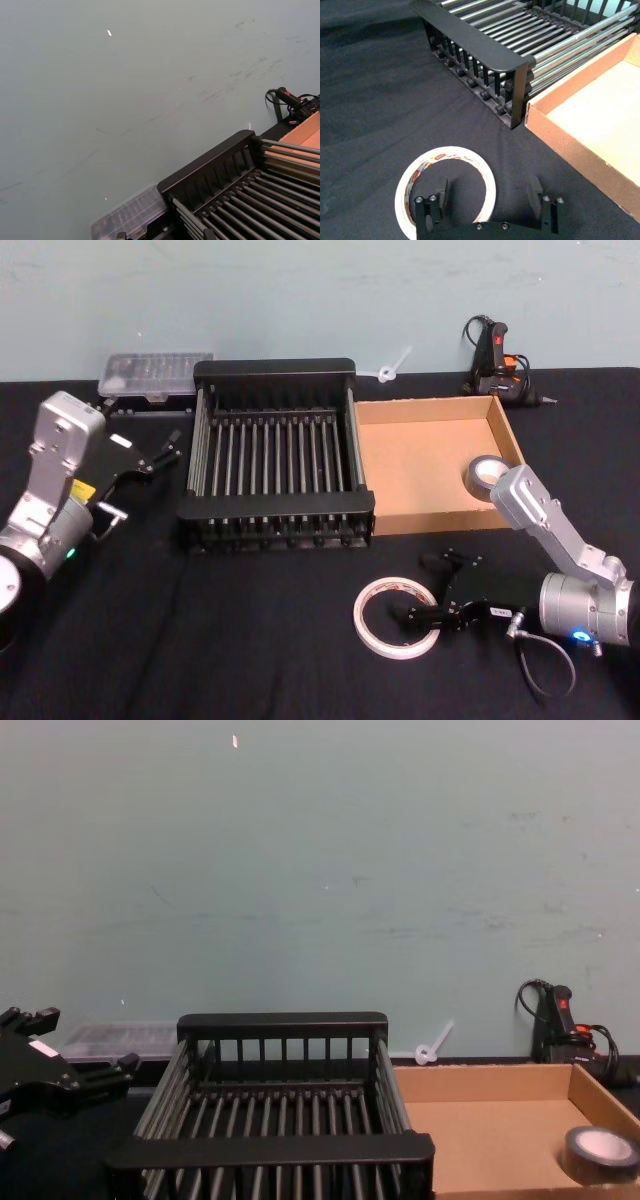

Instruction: Pick up the white tape and place it into the black box , Pick up the silver tape and place it into the brown box.

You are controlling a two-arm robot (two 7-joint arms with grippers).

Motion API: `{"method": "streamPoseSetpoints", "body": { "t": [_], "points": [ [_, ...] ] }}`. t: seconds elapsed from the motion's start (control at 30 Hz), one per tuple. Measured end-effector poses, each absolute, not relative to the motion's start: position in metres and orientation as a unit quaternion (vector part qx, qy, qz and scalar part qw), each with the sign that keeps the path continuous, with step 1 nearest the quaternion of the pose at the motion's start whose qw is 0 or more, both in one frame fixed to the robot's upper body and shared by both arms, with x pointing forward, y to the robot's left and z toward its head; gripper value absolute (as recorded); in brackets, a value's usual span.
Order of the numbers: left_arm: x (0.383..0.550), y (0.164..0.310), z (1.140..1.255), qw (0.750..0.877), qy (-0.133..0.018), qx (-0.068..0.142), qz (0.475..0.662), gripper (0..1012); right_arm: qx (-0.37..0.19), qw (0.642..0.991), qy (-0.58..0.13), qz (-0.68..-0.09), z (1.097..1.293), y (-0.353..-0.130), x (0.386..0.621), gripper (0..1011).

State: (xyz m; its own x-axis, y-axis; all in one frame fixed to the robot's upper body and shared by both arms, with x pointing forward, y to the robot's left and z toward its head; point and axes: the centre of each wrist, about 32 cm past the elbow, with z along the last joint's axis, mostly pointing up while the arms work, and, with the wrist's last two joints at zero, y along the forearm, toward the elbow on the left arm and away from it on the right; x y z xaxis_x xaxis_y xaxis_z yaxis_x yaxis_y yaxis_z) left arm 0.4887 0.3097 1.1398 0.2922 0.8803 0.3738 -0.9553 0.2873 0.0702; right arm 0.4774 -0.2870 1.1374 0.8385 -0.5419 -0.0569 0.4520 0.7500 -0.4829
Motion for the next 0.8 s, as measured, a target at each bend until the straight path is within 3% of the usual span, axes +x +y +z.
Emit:
{"method": "streamPoseSetpoints", "body": {
  "t": [0.73, 0.8],
  "points": [
    [0.4886, 0.3097, 1.1398, 0.791, -0.132, 0.141, 0.58, 1002, -0.231, 0.93, 0.098, -0.267, 1.1376, -0.2871, 0.4774, 1002],
    [0.4886, 0.3097, 1.1398, 0.791, -0.132, 0.141, 0.58, 1001, -0.231, 0.93, 0.098, -0.267, 1.1376, -0.2871, 0.4774, 967]
  ]
}}
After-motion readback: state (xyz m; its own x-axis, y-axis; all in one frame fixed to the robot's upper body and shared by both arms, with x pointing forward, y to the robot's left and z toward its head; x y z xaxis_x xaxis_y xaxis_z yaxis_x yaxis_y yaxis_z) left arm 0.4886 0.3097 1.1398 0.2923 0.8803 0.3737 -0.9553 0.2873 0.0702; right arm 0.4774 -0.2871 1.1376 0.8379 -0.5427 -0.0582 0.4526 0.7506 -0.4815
